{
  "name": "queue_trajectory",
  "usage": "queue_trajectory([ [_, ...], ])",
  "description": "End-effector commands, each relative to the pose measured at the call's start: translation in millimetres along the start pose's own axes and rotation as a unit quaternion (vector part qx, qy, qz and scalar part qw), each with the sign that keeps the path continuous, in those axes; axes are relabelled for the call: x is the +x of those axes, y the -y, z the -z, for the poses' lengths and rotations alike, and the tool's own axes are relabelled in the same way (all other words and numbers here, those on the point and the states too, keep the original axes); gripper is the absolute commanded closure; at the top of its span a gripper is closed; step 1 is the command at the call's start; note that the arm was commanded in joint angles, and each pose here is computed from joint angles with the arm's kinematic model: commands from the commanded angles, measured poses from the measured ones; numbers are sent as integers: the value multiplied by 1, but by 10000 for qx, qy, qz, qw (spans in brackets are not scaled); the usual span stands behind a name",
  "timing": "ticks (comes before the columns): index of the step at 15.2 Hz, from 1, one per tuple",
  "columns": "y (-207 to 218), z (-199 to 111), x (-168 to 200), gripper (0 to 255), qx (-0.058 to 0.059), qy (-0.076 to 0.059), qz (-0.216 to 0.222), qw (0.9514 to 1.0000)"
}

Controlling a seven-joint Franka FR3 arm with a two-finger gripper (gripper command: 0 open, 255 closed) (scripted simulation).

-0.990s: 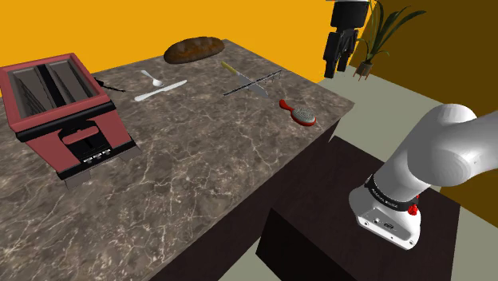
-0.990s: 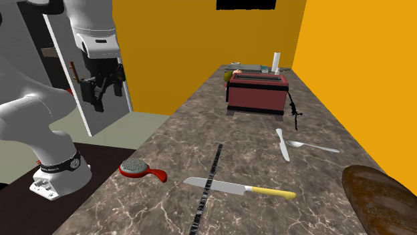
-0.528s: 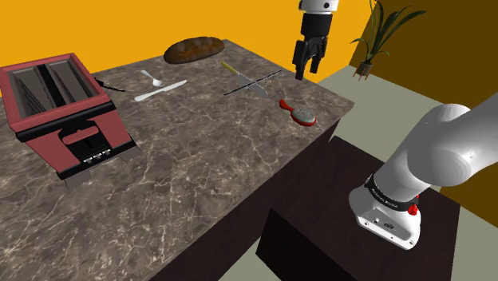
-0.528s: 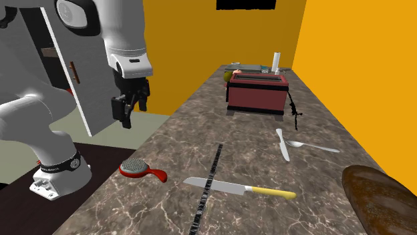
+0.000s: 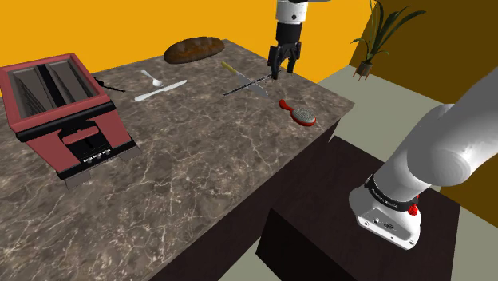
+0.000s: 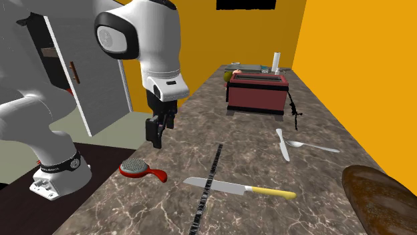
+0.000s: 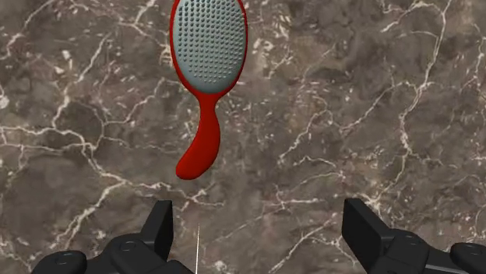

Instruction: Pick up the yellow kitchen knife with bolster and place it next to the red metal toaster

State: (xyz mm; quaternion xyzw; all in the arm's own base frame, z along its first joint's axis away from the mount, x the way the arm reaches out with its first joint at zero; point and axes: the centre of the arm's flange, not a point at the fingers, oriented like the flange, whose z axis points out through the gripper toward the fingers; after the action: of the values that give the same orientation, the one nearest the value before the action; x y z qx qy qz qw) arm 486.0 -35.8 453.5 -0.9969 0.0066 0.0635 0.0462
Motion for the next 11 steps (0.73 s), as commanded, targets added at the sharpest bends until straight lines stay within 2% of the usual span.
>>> queue_trajectory([
  [1,-2,-8,23,0,-29,-55,-32,10000],
  [11,-24,-39,141,0,-173,-310,-184,9992],
])
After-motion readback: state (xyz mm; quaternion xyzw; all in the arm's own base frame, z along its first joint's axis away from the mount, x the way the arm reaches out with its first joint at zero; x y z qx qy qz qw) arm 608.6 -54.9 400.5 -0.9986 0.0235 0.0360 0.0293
